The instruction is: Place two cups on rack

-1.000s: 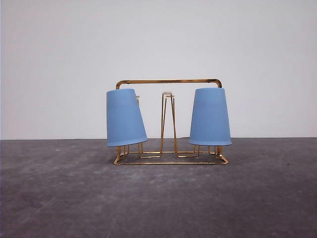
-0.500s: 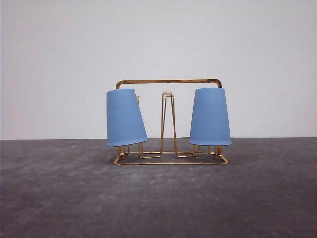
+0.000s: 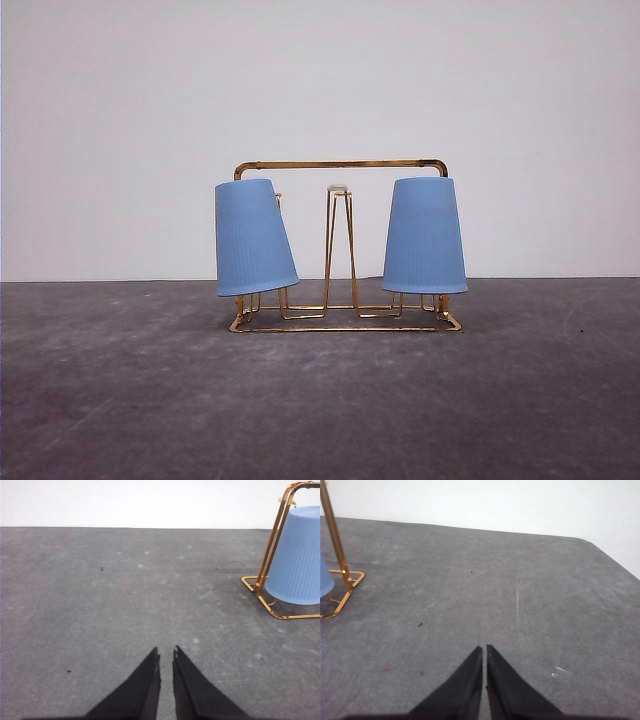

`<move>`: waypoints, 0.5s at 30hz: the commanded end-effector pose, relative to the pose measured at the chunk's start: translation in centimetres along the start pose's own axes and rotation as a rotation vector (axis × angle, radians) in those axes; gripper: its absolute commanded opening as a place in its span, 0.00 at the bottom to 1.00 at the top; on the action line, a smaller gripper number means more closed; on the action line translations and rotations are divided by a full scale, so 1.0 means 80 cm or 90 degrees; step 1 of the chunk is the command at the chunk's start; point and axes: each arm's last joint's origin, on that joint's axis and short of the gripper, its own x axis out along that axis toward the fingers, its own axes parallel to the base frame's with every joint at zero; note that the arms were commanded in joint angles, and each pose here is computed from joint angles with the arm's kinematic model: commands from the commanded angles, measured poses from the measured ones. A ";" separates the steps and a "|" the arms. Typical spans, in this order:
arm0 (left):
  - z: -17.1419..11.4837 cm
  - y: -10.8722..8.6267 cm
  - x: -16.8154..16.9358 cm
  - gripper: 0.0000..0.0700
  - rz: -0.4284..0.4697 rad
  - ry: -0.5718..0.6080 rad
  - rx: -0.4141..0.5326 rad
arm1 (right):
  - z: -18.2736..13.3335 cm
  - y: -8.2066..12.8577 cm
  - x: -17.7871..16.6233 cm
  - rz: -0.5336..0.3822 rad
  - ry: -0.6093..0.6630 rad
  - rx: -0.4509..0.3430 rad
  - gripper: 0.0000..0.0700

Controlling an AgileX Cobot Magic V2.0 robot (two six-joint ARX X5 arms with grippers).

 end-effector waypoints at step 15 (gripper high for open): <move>-0.007 0.000 0.002 0.04 0.000 0.013 -0.005 | 0.000 0.000 0.000 -0.001 -0.006 -0.002 0.02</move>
